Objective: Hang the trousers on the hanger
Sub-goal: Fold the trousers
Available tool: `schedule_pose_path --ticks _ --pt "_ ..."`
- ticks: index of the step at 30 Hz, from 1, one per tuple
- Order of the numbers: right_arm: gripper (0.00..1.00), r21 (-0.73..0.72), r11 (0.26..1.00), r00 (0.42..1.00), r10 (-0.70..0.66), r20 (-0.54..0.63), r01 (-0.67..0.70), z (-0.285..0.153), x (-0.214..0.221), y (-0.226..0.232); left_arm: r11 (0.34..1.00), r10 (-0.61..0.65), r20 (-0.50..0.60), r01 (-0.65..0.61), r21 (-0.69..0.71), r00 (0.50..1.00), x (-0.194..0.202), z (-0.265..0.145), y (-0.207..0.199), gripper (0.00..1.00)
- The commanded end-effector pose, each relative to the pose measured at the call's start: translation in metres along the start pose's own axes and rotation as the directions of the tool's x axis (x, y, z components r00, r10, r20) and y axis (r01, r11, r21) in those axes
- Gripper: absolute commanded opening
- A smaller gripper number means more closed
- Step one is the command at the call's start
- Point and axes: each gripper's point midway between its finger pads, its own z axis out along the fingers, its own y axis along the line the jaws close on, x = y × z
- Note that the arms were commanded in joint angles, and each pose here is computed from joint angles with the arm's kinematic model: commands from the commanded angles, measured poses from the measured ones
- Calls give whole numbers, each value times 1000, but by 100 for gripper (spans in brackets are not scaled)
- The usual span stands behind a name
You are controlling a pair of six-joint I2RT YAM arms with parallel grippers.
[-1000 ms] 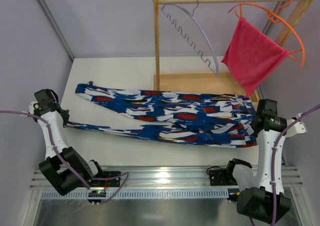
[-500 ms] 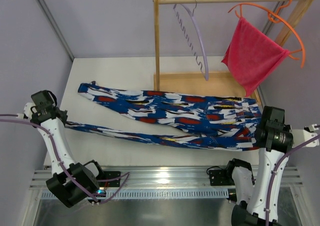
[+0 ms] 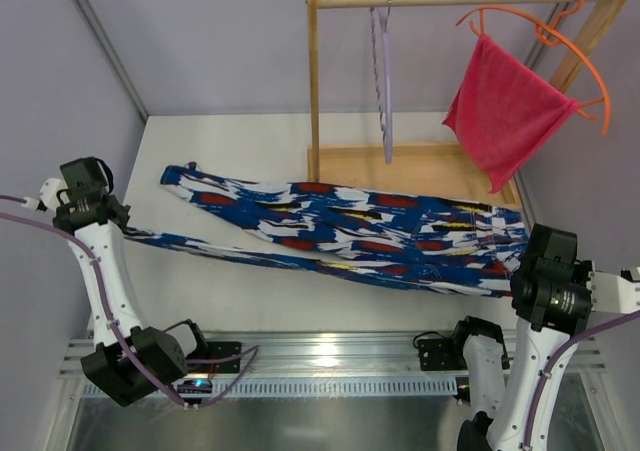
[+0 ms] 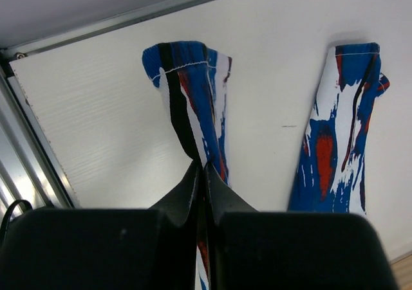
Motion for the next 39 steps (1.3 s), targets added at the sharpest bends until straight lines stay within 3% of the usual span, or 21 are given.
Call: schedule_pose_path --ticks 1,10,12,16,25,33,39 --pt "4 118 993 990 -41 134 26 -10 -35 -32 1000 -24 71 25 -8 997 -19 5 -5 0" --pt "4 79 997 999 -12 49 8 -8 -11 -34 998 -41 15 41 41 999 -5 27 -15 0" --pt "4 5 999 999 32 27 -33 -5 -4 -19 997 -53 27 51 57 998 -2 34 -16 0" --pt "4 -133 991 1000 -9 -15 7 3 11 15 997 -55 -2 55 62 998 1 50 -27 1" --pt "4 63 978 979 -197 -42 200 54 45 37 991 -23 -74 33 133 997 1 80 -70 1" --pt "4 70 965 964 -243 -108 251 79 71 70 973 56 -158 -19 230 986 12 108 -129 0" --pt "4 77 937 937 -332 -109 341 91 75 80 956 118 -155 -70 286 981 7 111 -162 0"
